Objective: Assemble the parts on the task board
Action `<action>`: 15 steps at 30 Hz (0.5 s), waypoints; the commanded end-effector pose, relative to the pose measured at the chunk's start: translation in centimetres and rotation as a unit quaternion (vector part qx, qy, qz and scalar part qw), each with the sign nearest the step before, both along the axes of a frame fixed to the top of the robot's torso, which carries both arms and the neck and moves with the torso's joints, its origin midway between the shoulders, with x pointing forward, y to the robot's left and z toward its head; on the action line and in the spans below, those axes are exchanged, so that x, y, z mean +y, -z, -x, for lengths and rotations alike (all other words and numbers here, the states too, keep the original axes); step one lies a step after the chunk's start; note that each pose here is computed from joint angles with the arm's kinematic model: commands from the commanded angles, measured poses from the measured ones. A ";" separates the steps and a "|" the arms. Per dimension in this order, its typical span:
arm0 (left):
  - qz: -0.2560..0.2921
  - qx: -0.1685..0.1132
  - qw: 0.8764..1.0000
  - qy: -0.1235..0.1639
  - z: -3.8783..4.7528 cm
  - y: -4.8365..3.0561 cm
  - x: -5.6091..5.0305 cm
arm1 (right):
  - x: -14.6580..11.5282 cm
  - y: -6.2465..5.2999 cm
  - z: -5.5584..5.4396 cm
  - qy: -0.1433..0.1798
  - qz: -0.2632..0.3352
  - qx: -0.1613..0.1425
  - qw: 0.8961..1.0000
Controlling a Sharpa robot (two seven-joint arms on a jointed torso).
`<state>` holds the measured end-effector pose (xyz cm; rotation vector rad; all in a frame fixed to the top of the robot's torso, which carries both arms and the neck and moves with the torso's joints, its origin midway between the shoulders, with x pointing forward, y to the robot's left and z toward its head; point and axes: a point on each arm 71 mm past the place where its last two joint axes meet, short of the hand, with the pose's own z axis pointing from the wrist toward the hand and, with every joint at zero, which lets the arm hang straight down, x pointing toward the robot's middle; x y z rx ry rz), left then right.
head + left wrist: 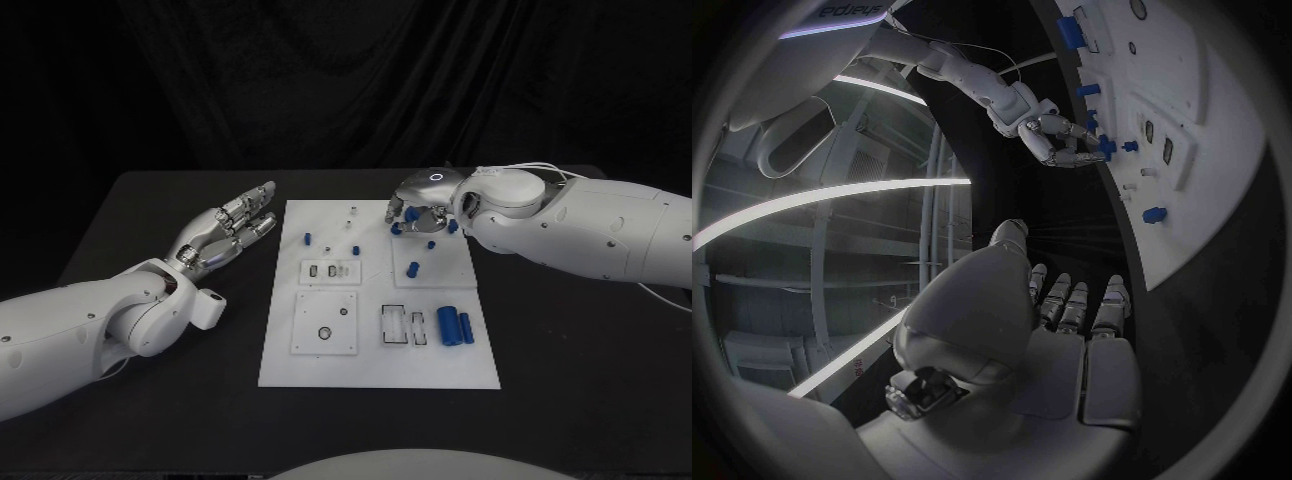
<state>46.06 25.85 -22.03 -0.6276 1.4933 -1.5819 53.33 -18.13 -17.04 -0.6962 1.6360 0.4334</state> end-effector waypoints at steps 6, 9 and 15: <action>0.038 -0.052 0.998 0.026 0.20 -0.95 -0.3 | -0.1 0.5 -0.1 0.003 0.005 0.002 1.000; 0.038 -0.051 0.998 0.027 0.18 -0.93 -0.3 | -0.1 0.7 -0.1 0.002 0.006 0.004 1.000; 0.038 -0.049 0.998 0.028 0.14 -0.89 -0.3 | 0.0 1.0 -0.2 0.000 0.007 0.008 1.000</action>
